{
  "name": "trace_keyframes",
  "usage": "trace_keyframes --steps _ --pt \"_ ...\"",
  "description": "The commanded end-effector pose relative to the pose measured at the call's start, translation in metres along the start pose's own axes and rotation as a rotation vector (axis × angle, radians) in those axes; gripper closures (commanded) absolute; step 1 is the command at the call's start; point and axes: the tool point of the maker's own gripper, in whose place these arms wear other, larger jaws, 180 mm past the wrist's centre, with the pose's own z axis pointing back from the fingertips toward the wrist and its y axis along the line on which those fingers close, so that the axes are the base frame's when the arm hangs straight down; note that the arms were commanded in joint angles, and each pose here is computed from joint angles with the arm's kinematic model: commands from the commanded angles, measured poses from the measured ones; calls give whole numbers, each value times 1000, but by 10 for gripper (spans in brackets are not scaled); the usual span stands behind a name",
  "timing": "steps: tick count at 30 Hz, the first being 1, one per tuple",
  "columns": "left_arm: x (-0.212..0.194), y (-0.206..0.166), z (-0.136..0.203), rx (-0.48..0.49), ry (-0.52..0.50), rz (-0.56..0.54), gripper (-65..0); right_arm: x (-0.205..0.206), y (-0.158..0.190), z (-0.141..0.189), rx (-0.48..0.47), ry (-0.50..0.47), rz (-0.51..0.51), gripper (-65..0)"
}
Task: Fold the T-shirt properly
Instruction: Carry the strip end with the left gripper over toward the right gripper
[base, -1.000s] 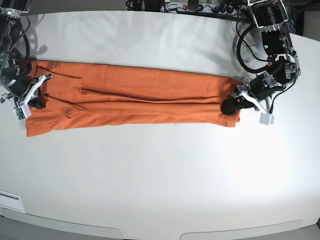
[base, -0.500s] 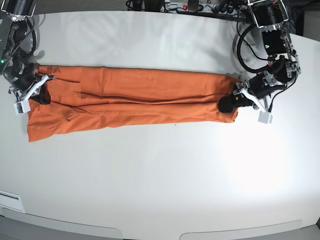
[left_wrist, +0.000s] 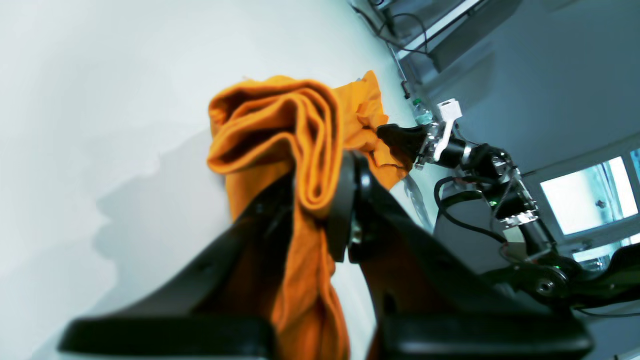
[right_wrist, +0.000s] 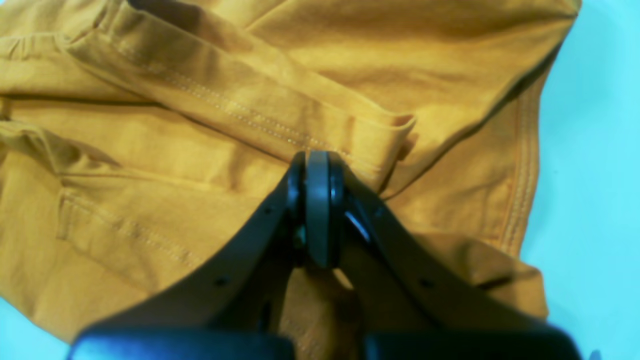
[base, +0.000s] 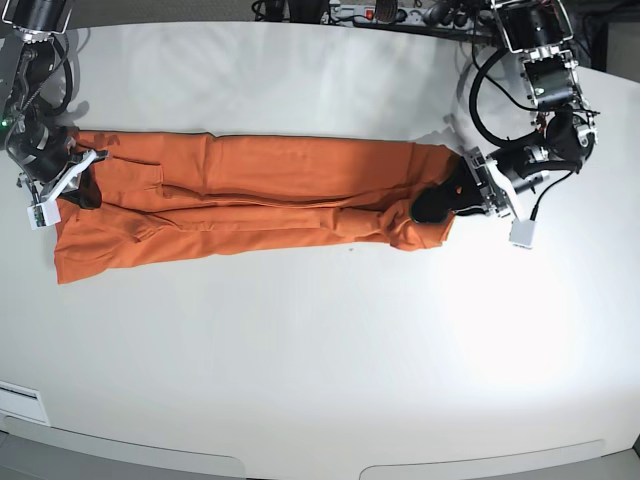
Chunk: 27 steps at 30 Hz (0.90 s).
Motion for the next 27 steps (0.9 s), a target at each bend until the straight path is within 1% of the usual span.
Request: trace_keyframes --steps 1,5,8,9,12,16,22,27 --pt "13 -12 -3 -45 -39 -42 0 2 -8 4 -22 22 28 0" --pt "17 -26 -24 -113 -99 -56 0 2 -8 4 -22 22 28 0" --pt "18 -42 -46 -185 -129 -49 0 0 -8 4 -21 33 27 0" --pt "18 -44 -55 -191 -130 -48 0 0 -7 4 -18 34 24 0" --pt "14 -44 -81 -157 -117 -66 0 -1 -4 4 0 37 12 0" --pt "2 -43 -108 -106 -96 -84 0 -2 -4 4 0 42 13 0" --pt "-19 -58 -135 -129 -27 -94 0 0 -2 4 9 33 4 0" --pt "-20 -66 -150 -131 -48 -100 0 -1 -2 4 10 34 4 0"
